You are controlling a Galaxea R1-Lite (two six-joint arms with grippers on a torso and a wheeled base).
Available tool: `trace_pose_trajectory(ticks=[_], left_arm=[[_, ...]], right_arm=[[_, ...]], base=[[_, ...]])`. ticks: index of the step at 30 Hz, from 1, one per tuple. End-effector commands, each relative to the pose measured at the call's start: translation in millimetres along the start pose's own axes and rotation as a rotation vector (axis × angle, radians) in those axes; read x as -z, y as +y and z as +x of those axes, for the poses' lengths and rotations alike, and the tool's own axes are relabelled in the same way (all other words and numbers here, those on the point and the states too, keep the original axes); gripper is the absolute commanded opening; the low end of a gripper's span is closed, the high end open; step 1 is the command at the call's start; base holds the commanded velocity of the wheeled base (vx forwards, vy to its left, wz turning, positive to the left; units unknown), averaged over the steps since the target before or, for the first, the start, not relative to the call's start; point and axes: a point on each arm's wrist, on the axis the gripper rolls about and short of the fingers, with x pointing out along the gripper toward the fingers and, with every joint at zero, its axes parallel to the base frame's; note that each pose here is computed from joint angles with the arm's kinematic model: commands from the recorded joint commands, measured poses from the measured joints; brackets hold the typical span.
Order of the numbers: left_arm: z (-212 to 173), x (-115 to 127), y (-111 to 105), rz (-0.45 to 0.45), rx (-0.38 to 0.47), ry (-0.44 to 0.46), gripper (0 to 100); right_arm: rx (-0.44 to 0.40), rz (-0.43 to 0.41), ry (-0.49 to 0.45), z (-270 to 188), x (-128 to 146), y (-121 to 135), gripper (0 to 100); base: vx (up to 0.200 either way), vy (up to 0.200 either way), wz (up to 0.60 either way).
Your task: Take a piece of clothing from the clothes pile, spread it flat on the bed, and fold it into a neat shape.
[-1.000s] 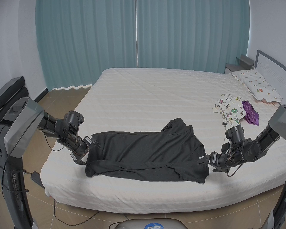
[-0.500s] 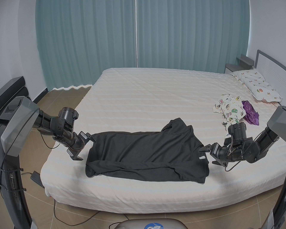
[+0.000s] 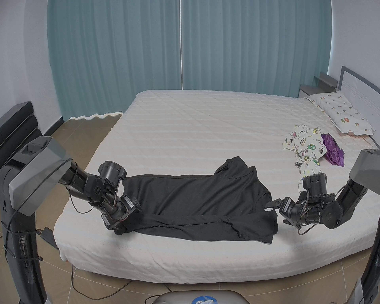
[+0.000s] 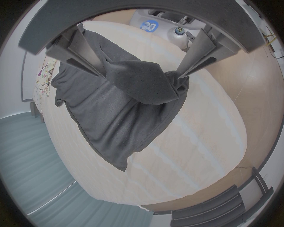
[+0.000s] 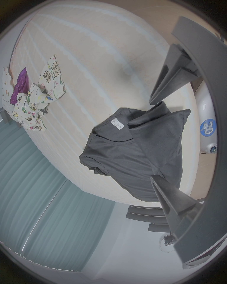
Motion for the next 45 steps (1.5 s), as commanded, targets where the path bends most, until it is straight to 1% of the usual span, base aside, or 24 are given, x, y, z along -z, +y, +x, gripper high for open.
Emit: trace_pose_trajectory(ticks=[1,5,7,10,13,16,17,19,23,30,34,36,38,39,40,41,44,45], left_arm=[[7,8,1,0.011,-0.028,0.009,100],[8,16,2,0.025,-0.059,-0.005,100],[7,29,2,0.043,-0.073,0.016,100],[3,36,-3,0.039,-0.055,0.014,100],[7,44,-5,0.042,-0.053,0.015,100],[11,45,-8,0.042,-0.036,-0.010,100],[16,44,-9,0.025,-0.026,-0.043,100],[21,44,-11,0.011,-0.014,-0.068,100],[25,47,-15,0.019,-0.018,-0.096,100],[34,41,-24,0.013,-0.015,-0.165,100],[29,30,-31,-0.023,0.022,-0.196,100],[29,23,-33,-0.054,0.042,-0.223,100],[27,11,-33,-0.087,0.065,-0.268,100],[27,11,-33,-0.087,0.065,-0.268,100],[26,0,-32,-0.111,0.088,-0.317,100],[26,-6,-33,-0.124,0.107,-0.340,100],[32,-22,-32,-0.153,0.159,-0.401,100],[32,-22,-32,-0.153,0.159,-0.401,100]], right_arm=[[0.003,-0.001,0.006,1,2,-1,100],[0.005,-0.002,0.009,1,3,-2,100],[0.009,-0.001,0.013,1,4,-3,100],[0.010,-0.001,0.014,0,5,-3,100],[0.009,-0.002,0.015,0,5,-3,100],[0.009,-0.003,0.016,0,5,-3,100],[0.009,-0.003,0.016,0,5,-3,100],[0.009,-0.003,0.016,0,5,-3,100],[0.006,-0.004,0.015,0,5,-2,100],[0.002,-0.007,0.010,-1,4,-1,100],[0.002,-0.007,0.010,0,4,-1,100],[0.002,-0.006,0.009,0,4,-1,100],[-0.001,-0.006,0.006,0,3,0,100],[-0.001,-0.006,0.006,0,3,0,100],[-0.004,-0.008,0.004,0,2,1,100],[-0.005,-0.010,0.002,0,2,1,100],[-0.003,-0.010,0.005,1,2,1,100],[-0.003,-0.010,0.005,1,2,1,100]], base=[[0.000,0.000,0.00],[0.000,0.000,0.00],[0.000,0.000,0.00],[0.000,0.000,0.00],[0.000,0.000,0.00],[0.000,0.000,0.00],[0.000,0.000,0.00],[0.000,0.000,0.00],[0.000,0.000,0.00],[0.000,0.000,0.00],[0.000,0.000,0.00],[0.000,0.000,0.00],[0.000,0.000,0.00],[0.000,0.000,0.00],[0.000,0.000,0.00],[0.000,0.000,0.00],[0.000,0.000,0.00],[0.000,0.000,0.00]])
